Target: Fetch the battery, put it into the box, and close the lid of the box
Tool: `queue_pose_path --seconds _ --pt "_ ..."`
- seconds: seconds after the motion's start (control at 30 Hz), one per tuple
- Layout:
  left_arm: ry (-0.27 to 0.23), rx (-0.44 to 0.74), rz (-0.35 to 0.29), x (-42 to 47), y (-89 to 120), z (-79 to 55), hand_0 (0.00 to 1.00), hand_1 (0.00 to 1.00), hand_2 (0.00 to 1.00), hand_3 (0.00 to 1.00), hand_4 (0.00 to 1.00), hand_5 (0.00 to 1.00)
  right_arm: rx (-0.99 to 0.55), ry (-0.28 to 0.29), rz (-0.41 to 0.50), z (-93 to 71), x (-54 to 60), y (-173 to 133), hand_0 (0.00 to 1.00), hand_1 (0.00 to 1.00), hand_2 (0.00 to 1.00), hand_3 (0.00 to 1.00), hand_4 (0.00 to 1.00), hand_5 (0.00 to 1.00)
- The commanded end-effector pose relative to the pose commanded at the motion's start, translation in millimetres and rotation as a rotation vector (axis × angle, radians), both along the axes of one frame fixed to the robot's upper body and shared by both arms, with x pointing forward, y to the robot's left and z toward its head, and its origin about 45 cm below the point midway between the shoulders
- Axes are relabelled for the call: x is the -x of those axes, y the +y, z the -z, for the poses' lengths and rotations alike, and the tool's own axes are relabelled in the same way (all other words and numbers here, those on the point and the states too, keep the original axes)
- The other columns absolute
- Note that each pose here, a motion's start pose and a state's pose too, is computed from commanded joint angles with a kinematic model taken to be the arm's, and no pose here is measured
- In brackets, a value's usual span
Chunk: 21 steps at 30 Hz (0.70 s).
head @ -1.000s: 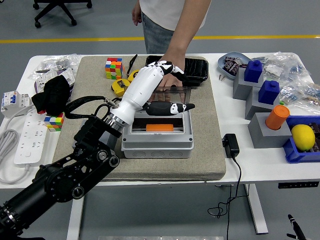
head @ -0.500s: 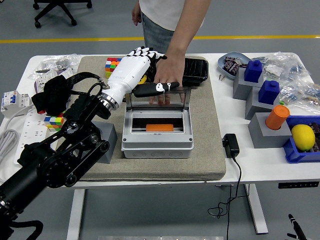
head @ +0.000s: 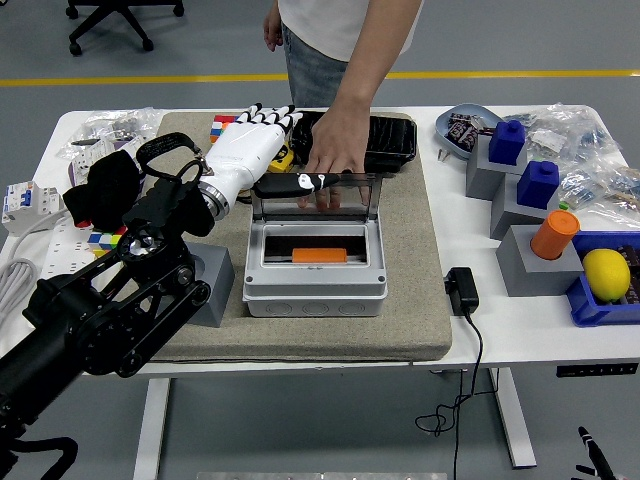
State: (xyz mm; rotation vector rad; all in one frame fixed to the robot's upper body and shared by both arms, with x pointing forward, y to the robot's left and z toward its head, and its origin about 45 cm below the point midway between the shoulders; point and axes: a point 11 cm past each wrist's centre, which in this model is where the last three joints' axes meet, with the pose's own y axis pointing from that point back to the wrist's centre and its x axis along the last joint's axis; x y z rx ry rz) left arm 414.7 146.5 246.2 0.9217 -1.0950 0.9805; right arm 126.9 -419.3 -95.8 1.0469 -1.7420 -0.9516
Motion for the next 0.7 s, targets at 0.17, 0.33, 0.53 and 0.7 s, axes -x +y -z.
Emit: queue_pose_path --seconds 0.17,0.33,0.53,0.7 --pt "0.051 -0.054 0.006 10.0 -6.0 -0.1 0.998 0.998 0.872 0.735 0.998 0.998 -0.001 0.002 -0.001 0.4 1.2 0.2 0.859 0.746 0.748 0.806 0.998 0.998" --pt "0.049 -0.061 0.033 18.3 -12.4 -3.5 0.998 0.998 0.875 0.705 0.998 0.998 -0.001 0.004 0.000 0.8 2.3 0.4 0.859 0.747 0.748 0.806 0.998 0.998" --pt "0.051 -0.055 0.055 24.0 -16.6 -4.6 0.998 0.998 0.880 0.698 0.998 0.998 0.000 0.003 0.002 0.3 1.9 -0.5 0.859 0.747 0.748 0.806 0.998 0.998" --pt "0.052 -0.045 0.067 27.0 -18.4 -4.9 0.998 0.998 0.880 0.698 0.998 0.998 0.000 0.000 0.004 0.1 0.8 -0.5 0.859 0.747 0.748 0.806 0.998 0.998"
